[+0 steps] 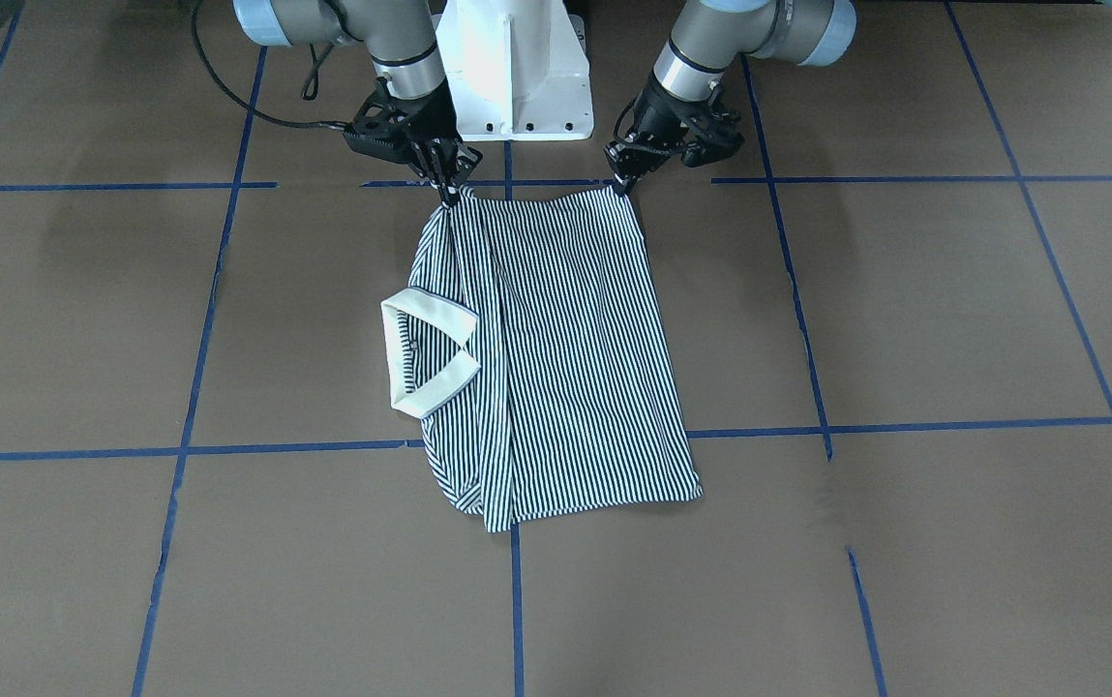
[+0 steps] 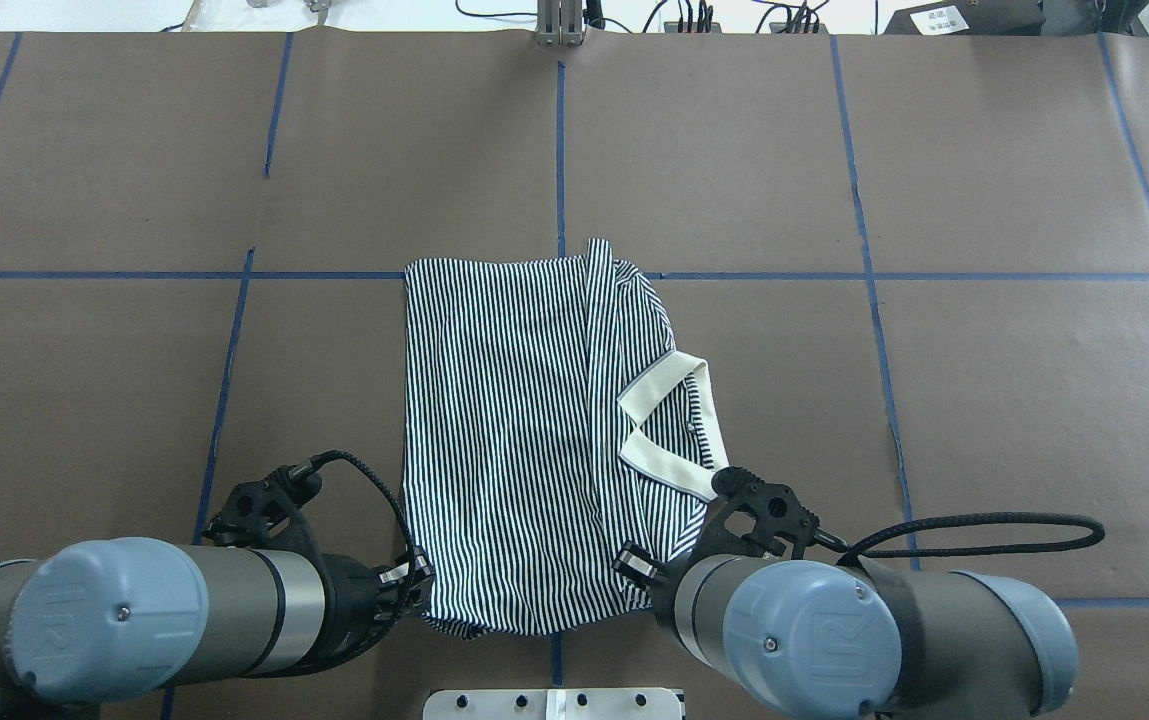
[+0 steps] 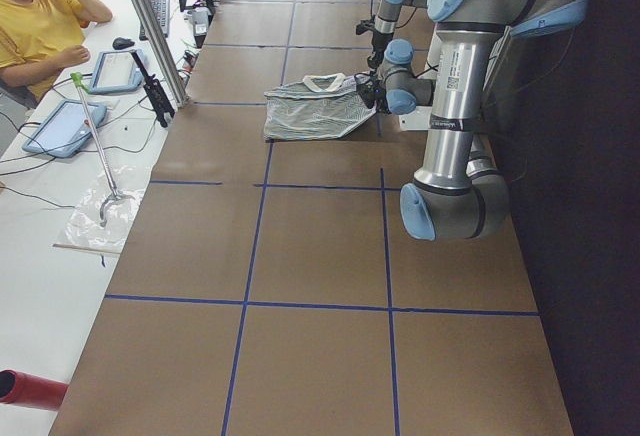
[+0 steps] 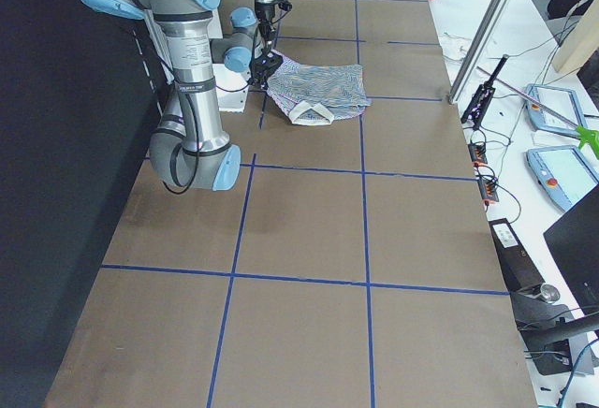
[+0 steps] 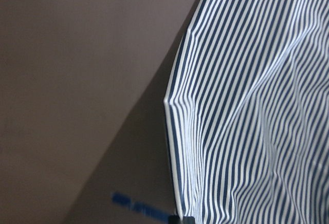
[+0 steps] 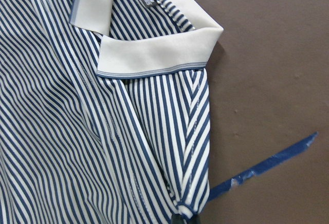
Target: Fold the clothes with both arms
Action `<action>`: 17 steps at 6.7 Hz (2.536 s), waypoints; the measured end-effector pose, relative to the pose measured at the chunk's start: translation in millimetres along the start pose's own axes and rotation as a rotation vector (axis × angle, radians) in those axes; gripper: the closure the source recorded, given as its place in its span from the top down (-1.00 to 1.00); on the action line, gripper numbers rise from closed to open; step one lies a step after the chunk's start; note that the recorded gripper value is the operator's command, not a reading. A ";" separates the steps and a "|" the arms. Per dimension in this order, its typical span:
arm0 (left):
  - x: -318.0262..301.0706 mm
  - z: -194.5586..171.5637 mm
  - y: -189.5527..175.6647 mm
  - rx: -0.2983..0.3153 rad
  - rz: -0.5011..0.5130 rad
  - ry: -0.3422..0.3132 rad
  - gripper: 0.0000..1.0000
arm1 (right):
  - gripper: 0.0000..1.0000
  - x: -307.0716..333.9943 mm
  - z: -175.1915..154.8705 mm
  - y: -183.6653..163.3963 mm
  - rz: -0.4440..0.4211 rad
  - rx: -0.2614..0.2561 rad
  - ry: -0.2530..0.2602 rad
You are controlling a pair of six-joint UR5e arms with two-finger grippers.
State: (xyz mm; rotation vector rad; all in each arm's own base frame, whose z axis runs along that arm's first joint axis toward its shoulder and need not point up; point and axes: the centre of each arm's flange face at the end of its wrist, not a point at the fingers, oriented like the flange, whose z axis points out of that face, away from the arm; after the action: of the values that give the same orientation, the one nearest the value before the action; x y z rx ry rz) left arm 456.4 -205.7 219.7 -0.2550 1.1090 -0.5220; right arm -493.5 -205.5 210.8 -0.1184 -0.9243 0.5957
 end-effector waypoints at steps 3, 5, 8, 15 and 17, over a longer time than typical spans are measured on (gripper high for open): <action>50.5 -15.4 -68.3 0.097 0.093 0.002 -1.00 | -1.00 -75.1 -8.7 -86.2 0.019 0.084 -0.008; 81.3 -5.3 -125.9 0.177 0.131 -0.005 -1.00 | -1.00 -135.4 16.7 -143.6 0.024 0.116 0.029; 118.0 41.9 -228.8 0.290 0.171 -0.007 0.14 | 1.00 -208.6 85.9 -227.9 0.038 0.099 0.036; 87.1 5.1 -358.0 0.318 0.347 0.053 0.33 | 1.00 -127.9 54.2 -399.2 -0.113 0.024 0.023; 6.8 -36.3 -393.0 0.308 0.579 -0.031 0.39 | 1.00 -20.3 26.3 -481.6 -0.301 0.017 0.061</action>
State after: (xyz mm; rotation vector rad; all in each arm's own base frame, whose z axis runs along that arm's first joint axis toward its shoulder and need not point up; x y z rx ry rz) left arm 319.1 -542.0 374.3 0.3213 0.9977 -0.1627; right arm -315.1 -621.8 377.9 0.0187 -0.8579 0.3192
